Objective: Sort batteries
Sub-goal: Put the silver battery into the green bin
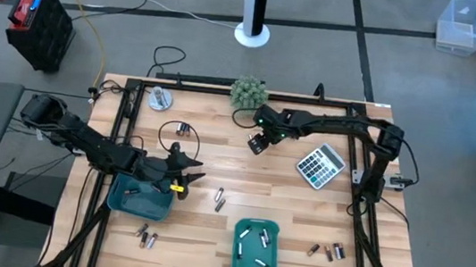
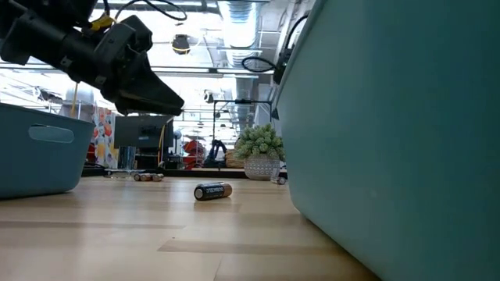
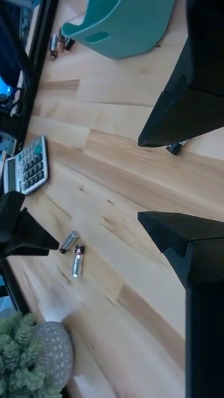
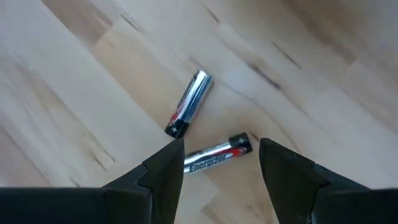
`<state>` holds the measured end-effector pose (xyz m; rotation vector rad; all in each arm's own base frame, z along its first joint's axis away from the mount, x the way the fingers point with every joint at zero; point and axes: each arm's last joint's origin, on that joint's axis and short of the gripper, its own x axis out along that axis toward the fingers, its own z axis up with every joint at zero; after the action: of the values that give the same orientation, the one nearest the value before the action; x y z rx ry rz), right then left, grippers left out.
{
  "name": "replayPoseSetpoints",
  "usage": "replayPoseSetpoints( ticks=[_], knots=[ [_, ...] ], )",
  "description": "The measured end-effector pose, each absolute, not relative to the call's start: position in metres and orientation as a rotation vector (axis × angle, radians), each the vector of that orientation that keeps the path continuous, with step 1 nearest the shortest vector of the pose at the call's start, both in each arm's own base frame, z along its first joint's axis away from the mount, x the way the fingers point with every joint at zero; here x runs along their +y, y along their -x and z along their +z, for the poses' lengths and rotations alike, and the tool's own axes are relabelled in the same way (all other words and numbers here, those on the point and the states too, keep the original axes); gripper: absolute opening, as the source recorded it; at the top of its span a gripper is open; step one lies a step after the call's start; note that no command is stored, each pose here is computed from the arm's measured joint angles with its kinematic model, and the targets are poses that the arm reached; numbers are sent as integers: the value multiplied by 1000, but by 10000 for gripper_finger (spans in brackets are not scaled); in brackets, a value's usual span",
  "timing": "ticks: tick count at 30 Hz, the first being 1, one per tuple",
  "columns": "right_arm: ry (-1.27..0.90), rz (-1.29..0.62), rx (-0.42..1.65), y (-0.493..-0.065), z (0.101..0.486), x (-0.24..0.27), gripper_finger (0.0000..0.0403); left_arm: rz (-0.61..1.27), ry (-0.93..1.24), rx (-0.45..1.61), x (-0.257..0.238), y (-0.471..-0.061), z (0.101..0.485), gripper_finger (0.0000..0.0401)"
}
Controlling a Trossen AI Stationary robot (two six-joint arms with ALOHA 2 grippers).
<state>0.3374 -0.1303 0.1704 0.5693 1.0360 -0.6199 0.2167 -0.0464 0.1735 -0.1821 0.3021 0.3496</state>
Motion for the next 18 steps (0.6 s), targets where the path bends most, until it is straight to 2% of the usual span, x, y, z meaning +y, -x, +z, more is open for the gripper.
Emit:
replayPoseSetpoints(
  ticks=[6, 18],
  knots=[
    [-597, -710, 1050, -337, 164, -130, 223, 330, 185, 305, -47, -217, 174, 173],
    [-605, -754, 1064, -341, 153, -128, 223, 318, 177, 309, -50, -216, 174, 173]
  ],
)
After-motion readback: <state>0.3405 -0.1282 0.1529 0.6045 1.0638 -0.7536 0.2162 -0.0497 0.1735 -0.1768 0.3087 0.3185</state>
